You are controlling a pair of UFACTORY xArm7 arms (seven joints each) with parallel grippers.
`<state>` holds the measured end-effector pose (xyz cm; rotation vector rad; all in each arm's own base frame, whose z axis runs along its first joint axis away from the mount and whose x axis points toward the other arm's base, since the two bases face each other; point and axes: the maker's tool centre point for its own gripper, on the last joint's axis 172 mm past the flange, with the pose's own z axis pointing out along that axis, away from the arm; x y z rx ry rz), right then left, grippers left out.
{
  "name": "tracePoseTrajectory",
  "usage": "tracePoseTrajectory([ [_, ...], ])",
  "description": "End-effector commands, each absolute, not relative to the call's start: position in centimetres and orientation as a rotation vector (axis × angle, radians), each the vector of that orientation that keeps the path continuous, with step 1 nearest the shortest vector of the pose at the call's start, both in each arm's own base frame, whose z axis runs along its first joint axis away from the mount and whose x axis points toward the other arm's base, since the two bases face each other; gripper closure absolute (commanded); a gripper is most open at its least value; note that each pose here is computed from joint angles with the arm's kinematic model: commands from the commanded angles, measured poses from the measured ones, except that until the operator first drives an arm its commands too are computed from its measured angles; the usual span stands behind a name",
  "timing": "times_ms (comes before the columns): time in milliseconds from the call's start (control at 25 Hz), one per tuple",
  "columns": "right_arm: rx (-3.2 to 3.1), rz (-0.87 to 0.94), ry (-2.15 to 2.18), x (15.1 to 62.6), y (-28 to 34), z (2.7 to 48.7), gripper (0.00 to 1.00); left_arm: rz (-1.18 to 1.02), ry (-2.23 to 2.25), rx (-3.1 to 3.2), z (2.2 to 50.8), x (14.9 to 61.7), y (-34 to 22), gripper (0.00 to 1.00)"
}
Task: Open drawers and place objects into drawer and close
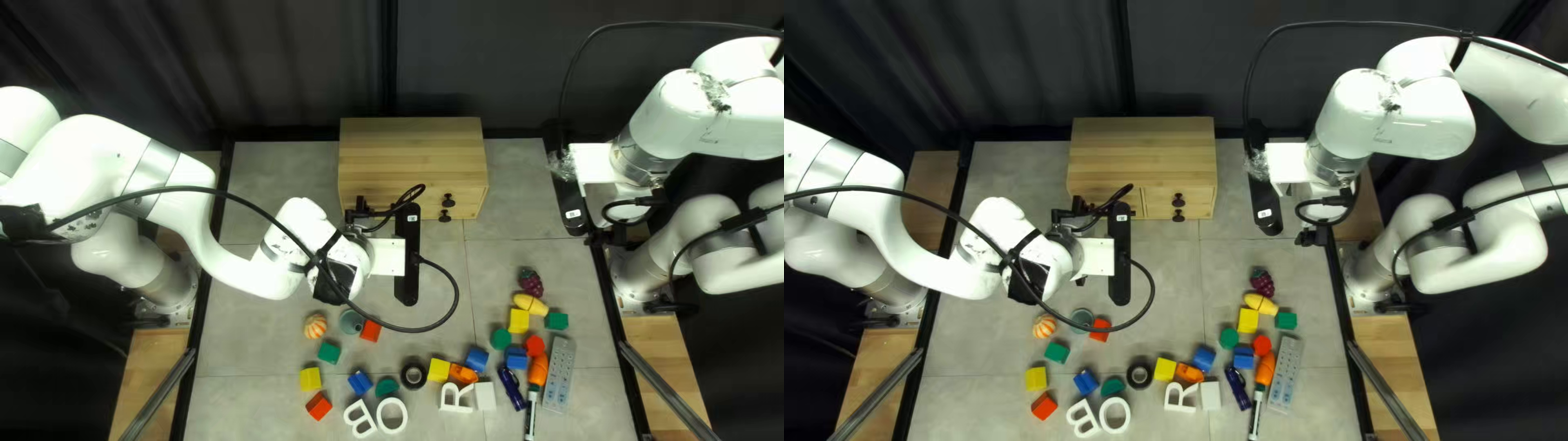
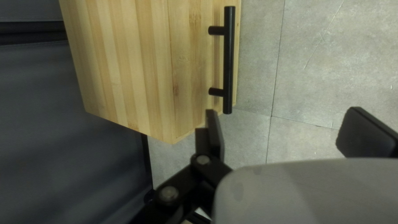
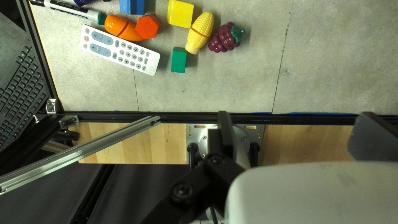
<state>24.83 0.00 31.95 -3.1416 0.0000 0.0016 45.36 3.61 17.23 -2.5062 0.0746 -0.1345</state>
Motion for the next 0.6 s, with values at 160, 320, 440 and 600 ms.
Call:
tracePoseTrajectory([
  [160,-3.142,0.002,0.0,24.8,0.0,32.0,0.0,-0.079,0.091,-2.6,14.9,43.9,-2.1,0.0],
  [320,-3.142,0.002,0.0,24.8,0.0,32.0,0.0,-0.028,0.127,-2.669,12.8,44.7,-3.5,0.0],
  [440,-3.142,0.002,0.0,24.8,0.0,32.0,0.0,-0.016,0.137,-2.691,11.6,45.2,-3.5,0.0],
  [600,-3.142,0.002,0.0,24.8,0.0,32.0,0.0,-0.017,0.151,-2.708,9.8,46.3,-3.4,0.0],
])
